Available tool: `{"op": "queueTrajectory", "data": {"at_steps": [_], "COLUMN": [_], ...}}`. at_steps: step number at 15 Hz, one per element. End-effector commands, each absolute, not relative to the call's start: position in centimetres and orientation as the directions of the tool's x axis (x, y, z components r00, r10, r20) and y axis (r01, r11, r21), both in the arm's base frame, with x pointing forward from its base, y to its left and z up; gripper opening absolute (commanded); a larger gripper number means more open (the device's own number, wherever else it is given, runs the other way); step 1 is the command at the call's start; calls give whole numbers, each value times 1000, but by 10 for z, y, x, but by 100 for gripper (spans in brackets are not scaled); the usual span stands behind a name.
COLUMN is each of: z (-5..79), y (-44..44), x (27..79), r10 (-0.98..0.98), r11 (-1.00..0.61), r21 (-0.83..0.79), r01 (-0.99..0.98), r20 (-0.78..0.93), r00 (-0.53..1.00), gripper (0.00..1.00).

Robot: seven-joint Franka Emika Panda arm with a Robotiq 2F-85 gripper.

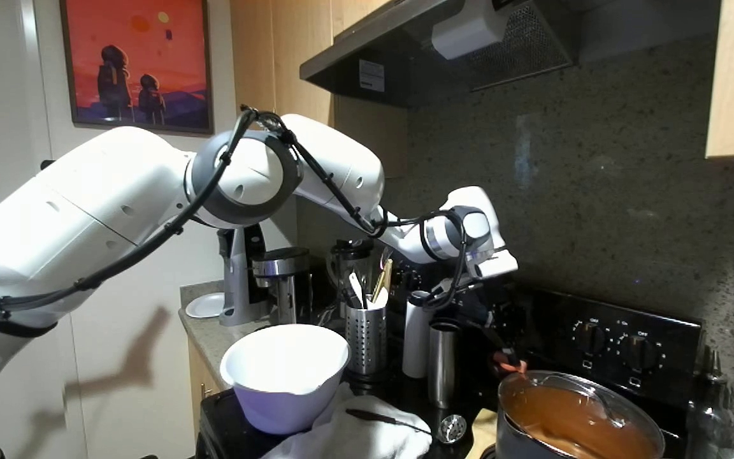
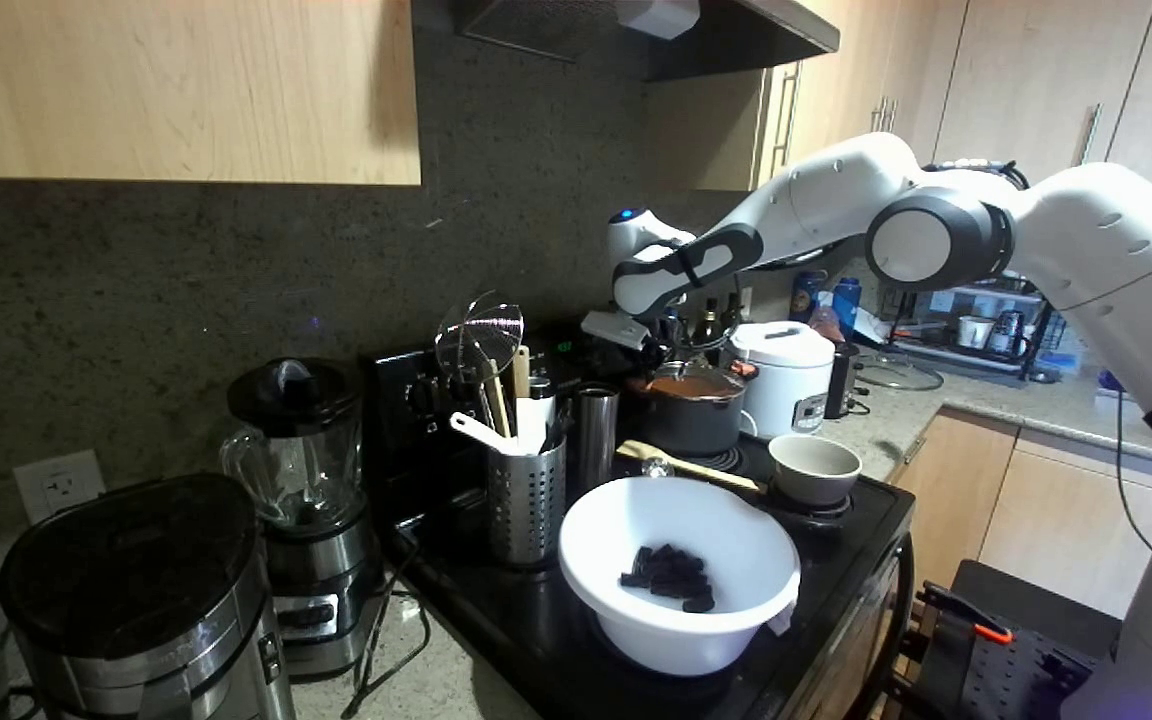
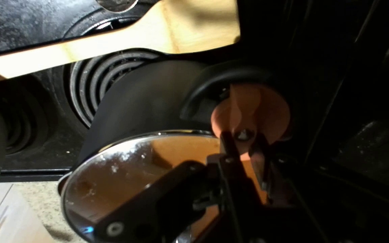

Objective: Turn the pot counter clockwise

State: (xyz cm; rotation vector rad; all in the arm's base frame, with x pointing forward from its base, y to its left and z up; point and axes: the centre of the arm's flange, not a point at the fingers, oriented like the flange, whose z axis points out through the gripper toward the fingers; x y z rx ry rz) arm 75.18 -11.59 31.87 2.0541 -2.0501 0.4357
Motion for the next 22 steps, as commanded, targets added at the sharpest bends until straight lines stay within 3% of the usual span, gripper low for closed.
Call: {"op": "queueTrajectory", "data": {"at_steps": [1, 9, 22], "z": [313, 304, 304], "y": [-108, -110, -103], "x": [746, 744, 736], "r10": [-954, -934, -832], "r11": [95, 279, 491], "r21": [-29, -35, -54], "r01": [-995, -960, -869], "r20": [283, 222, 266], "r00": [-99, -280, -487], "gripper": [6, 6, 5]}}
